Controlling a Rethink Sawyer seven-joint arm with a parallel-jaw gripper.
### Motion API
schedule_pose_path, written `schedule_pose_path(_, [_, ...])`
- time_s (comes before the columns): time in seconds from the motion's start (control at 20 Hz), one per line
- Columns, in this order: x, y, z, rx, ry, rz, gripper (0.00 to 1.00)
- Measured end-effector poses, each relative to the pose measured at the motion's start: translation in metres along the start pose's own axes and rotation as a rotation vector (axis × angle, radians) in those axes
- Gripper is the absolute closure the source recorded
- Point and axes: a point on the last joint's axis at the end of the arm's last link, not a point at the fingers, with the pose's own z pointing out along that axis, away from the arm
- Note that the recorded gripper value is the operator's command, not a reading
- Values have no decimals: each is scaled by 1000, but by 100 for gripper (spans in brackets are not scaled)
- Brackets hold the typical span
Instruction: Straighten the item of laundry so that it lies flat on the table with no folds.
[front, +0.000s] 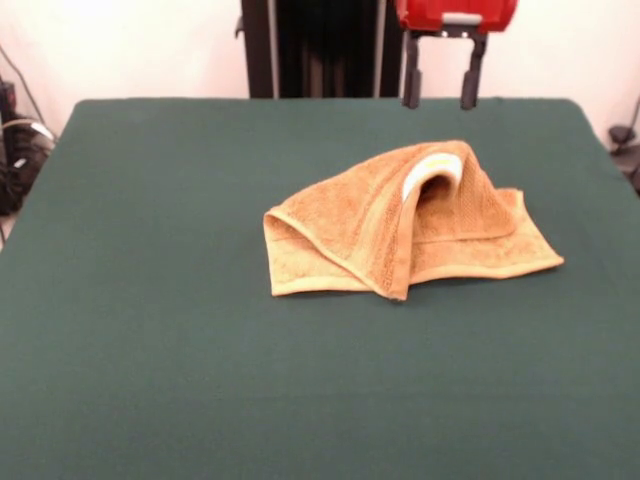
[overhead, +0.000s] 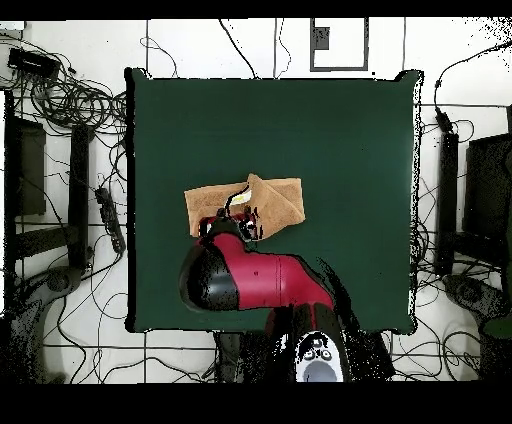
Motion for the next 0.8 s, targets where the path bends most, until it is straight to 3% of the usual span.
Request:
schedule_pose_path(0.3, [-32, 0, 19, -7, 48, 27, 0])
schedule_pose_path(0.8, [-77, 0, 60, -20, 32, 40, 0])
